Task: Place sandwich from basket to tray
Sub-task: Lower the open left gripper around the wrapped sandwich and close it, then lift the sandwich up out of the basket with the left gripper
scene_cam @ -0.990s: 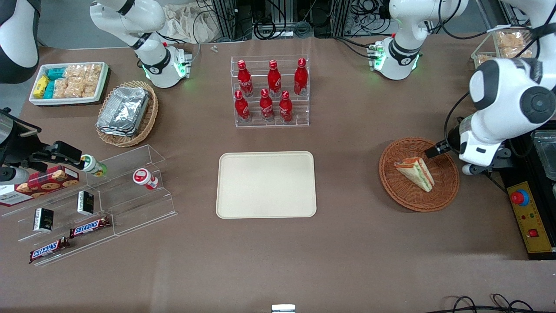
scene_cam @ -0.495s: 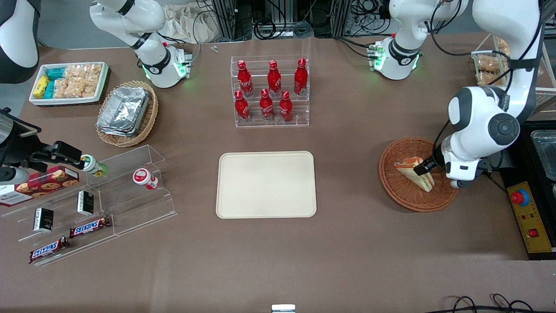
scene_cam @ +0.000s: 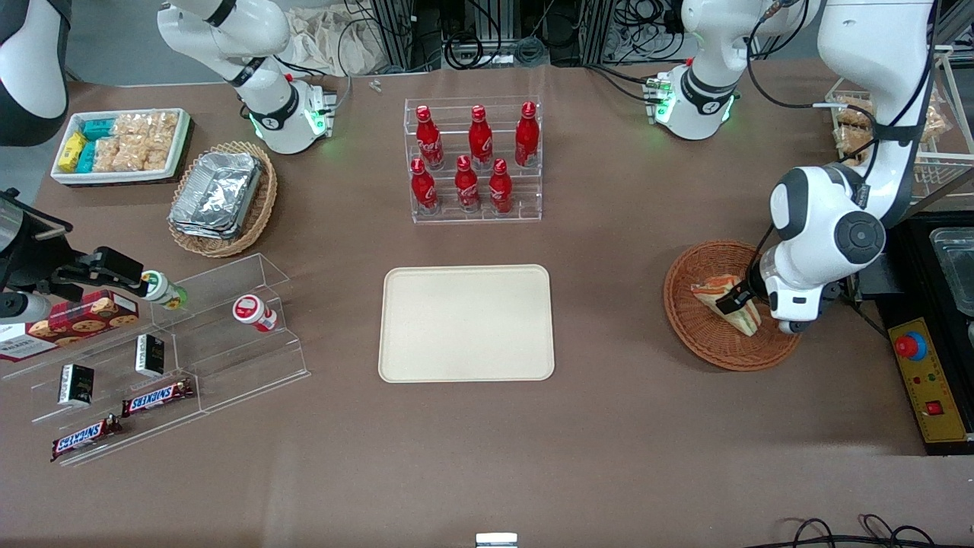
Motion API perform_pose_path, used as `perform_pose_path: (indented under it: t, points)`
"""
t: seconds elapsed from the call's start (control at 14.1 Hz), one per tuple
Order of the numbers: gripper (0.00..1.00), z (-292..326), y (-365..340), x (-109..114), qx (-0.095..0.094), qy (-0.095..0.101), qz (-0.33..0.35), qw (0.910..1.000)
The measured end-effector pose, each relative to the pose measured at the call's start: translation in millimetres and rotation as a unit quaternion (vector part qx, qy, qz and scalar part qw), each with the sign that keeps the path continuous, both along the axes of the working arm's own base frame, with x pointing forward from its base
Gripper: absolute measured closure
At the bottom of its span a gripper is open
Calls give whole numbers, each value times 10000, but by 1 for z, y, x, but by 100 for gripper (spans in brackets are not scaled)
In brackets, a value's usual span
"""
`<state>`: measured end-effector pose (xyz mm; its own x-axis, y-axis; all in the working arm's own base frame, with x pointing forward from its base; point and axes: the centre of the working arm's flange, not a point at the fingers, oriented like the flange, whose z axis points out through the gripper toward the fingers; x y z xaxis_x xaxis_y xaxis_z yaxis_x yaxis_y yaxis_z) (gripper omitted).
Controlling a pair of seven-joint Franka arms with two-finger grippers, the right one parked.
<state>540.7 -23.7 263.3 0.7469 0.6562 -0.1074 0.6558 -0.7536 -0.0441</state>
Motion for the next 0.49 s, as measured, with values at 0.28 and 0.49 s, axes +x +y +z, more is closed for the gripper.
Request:
perform_pose_path:
  t: [0.28,0.49]
  points:
    - [34,-13,-6,0,21,-30,225,9997]
    - [63,-12,-8,1,26,-43,286,9996]
